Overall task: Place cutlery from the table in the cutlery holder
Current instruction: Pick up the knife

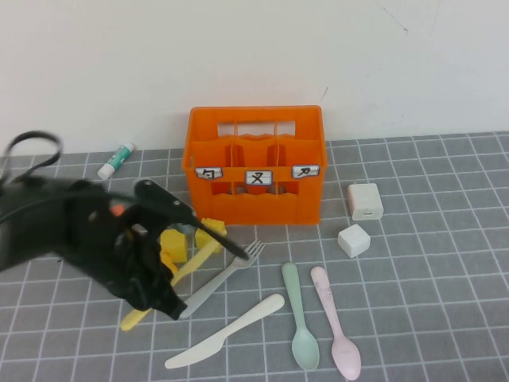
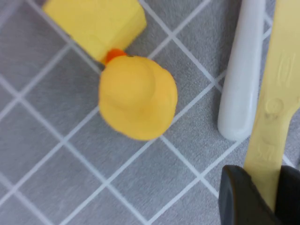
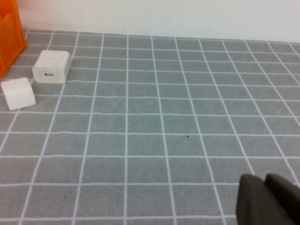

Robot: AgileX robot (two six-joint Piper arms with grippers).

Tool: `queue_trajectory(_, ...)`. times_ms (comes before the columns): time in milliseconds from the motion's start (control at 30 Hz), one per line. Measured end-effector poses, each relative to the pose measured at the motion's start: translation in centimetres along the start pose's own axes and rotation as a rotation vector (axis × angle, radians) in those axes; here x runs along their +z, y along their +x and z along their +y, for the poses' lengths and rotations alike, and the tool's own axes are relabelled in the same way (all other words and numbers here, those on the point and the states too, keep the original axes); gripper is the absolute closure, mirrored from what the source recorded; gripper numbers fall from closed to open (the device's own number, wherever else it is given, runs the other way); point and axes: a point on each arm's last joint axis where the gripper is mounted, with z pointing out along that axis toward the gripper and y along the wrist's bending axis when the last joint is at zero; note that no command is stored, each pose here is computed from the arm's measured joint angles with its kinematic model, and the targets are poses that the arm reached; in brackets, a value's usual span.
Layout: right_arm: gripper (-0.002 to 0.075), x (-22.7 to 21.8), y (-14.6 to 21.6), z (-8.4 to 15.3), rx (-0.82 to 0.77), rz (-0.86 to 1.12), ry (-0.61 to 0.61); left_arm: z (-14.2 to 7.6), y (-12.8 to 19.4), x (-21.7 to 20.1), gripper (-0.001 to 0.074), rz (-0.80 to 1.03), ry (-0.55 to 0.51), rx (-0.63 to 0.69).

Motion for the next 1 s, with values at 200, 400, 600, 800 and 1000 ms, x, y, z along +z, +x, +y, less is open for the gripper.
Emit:
queue_trajectory(200,0.0696,0.0,0.0,0.0,0.000,0.000,0.000,-0.6,2.0,-3.0,0.0691,-0.245,-0.099,-0.015)
queue_trajectory(400,0.0696,0.0,0.0,0.0,0.000,0.000,0.000,-0.5,1.4,-5.7,0.0730,-0.501,-0.167,-0.094)
queue_trajectory(600,0.0696,0.0,0.0,0.0,0.000,0.000,0.000,-0.4,1.3,-6.1,0.0734,-0.539,-0.176,-0.112)
queue_trajectory(800,0.0696,0.0,0.0,0.0,0.000,0.000,0.000,-1.0,2.3,-5.0,0.0665,-0.387,-0.114,-0.082)
queue_trajectory(1000,0.0696,0.0,0.0,0.0,0.000,0.000,0.000,-1.4,3.5,-1.8,0.0409,-0.167,-0.028,-0.072)
